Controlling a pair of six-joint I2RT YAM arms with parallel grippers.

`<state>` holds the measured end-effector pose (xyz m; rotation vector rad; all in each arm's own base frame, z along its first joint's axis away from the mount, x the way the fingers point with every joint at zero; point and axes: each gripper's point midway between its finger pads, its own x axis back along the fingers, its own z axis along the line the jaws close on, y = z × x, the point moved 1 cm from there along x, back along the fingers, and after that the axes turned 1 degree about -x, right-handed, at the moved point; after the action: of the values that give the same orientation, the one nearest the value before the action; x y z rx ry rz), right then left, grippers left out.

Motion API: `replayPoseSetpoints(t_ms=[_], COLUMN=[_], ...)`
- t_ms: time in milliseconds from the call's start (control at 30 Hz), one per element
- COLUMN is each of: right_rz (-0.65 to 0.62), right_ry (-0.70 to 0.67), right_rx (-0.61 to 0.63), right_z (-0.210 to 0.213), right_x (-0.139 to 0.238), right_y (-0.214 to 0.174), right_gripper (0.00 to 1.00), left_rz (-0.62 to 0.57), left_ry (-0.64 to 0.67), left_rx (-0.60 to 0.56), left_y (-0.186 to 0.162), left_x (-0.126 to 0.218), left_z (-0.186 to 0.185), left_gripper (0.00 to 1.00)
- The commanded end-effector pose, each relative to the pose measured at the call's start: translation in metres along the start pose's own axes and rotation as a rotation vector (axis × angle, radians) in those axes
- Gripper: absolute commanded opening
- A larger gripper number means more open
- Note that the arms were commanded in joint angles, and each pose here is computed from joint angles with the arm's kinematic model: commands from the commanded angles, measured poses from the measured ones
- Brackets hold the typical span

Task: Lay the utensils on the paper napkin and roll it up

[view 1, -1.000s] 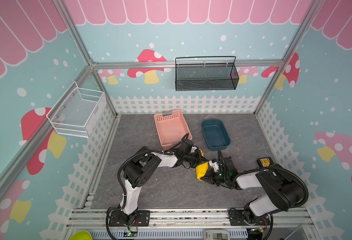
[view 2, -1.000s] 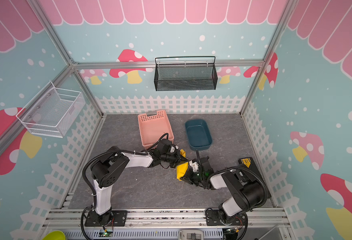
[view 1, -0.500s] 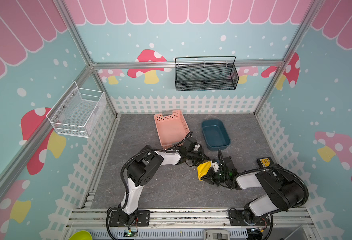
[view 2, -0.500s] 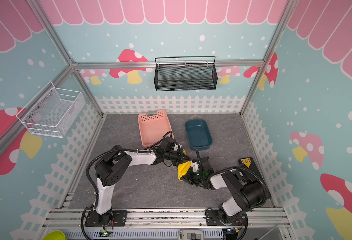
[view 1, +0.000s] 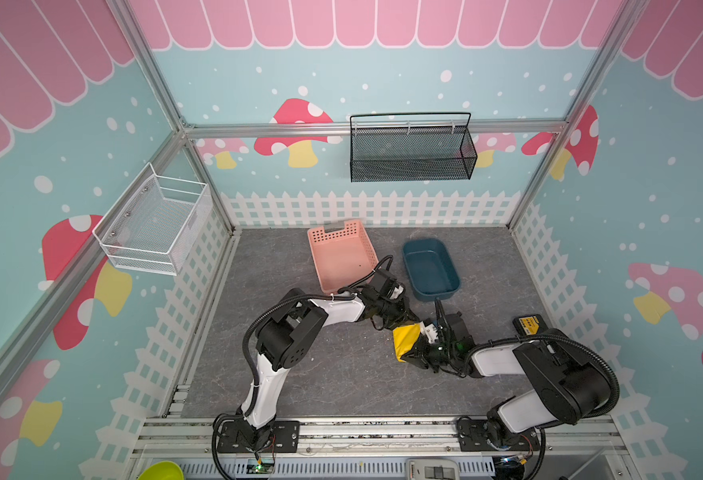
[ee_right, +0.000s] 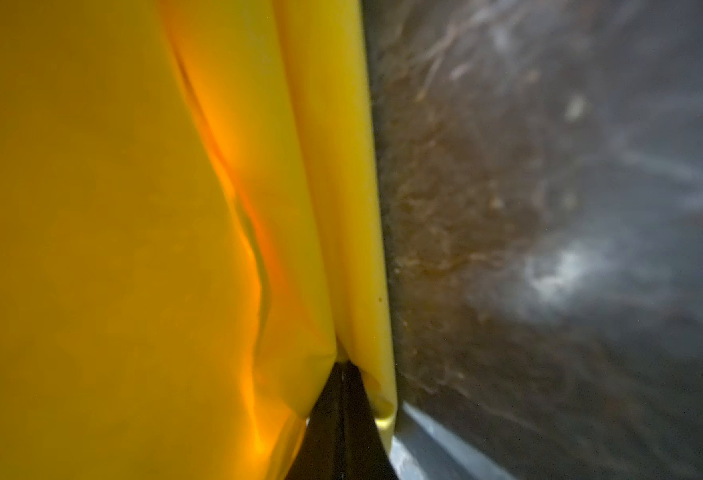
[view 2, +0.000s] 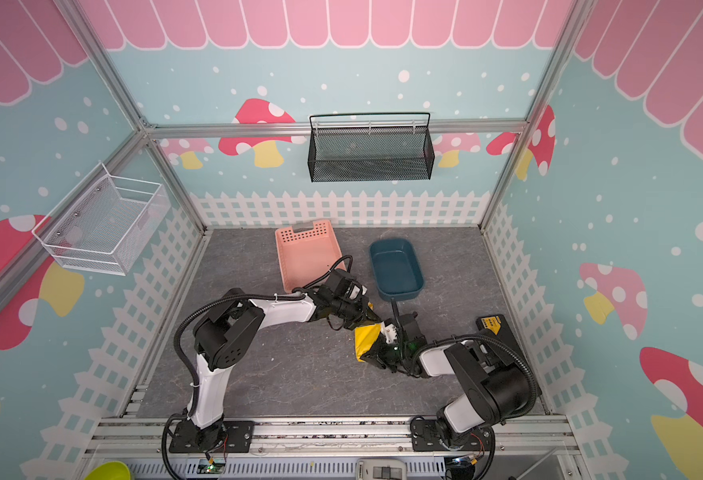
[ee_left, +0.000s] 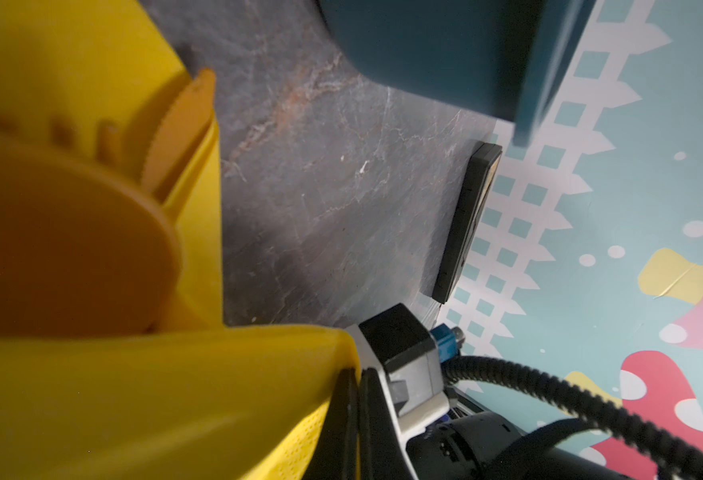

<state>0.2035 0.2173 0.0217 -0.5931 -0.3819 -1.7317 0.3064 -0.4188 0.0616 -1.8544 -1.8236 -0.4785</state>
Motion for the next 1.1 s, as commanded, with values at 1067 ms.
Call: replayPoseSetpoints(t_ms=[1067], right_rz=[-0.204], right_ry=[-0.045], right_rx=[0.076], right_z=[0.007], right_x=[0.031], right_y=[0.015], right_gripper=[0.01], left_rz=[-0.095], left_ry=[0.165], left_rx=[0.185], left_y=[0.009], left_x=[-0.01], left_z=[0.08], left_gripper=[0.03])
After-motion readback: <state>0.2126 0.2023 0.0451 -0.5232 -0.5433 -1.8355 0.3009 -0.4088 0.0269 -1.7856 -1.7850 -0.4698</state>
